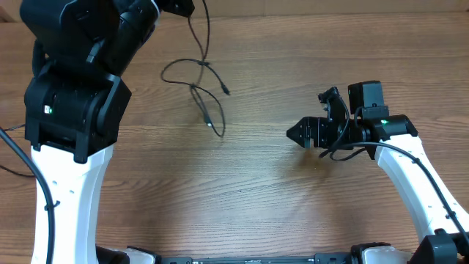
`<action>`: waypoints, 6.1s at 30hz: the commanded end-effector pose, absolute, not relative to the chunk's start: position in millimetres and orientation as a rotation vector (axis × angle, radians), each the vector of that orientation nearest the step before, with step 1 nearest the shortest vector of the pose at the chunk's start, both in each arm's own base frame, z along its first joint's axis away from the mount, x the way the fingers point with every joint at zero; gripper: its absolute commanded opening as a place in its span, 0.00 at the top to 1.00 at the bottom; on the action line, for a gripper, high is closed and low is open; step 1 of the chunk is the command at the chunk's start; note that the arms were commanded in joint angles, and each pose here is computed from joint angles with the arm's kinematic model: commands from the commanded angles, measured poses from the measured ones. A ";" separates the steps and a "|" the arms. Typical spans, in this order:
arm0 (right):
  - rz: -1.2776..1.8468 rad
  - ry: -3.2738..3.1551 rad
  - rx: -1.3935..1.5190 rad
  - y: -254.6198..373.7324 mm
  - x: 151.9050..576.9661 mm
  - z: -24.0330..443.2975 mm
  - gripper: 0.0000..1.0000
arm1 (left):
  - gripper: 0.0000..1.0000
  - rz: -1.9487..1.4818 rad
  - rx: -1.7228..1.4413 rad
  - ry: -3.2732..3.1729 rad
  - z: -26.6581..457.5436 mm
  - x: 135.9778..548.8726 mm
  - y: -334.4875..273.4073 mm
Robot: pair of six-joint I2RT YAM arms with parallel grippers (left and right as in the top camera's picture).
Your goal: Untangle cables
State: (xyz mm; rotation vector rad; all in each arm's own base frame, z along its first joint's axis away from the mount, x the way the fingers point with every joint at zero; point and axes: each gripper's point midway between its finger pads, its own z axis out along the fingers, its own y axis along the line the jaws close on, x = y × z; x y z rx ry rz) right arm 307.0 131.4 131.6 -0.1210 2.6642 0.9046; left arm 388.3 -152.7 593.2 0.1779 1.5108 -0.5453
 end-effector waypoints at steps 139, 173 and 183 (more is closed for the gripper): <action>0.578 2.613 0.343 153.5 334.5 131.4 0.43 | 0.96 0.588 -1.009 2.065 405.8 329.4 212.1; 0.570 2.628 0.347 152.4 331.5 129.2 0.43 | 0.96 0.152 -1.614 1.997 311.3 312.2 302.2; 0.568 2.632 0.348 152.2 330.7 128.7 0.43 | 0.96 0.136 -1.673 2.085 254.5 336.9 322.4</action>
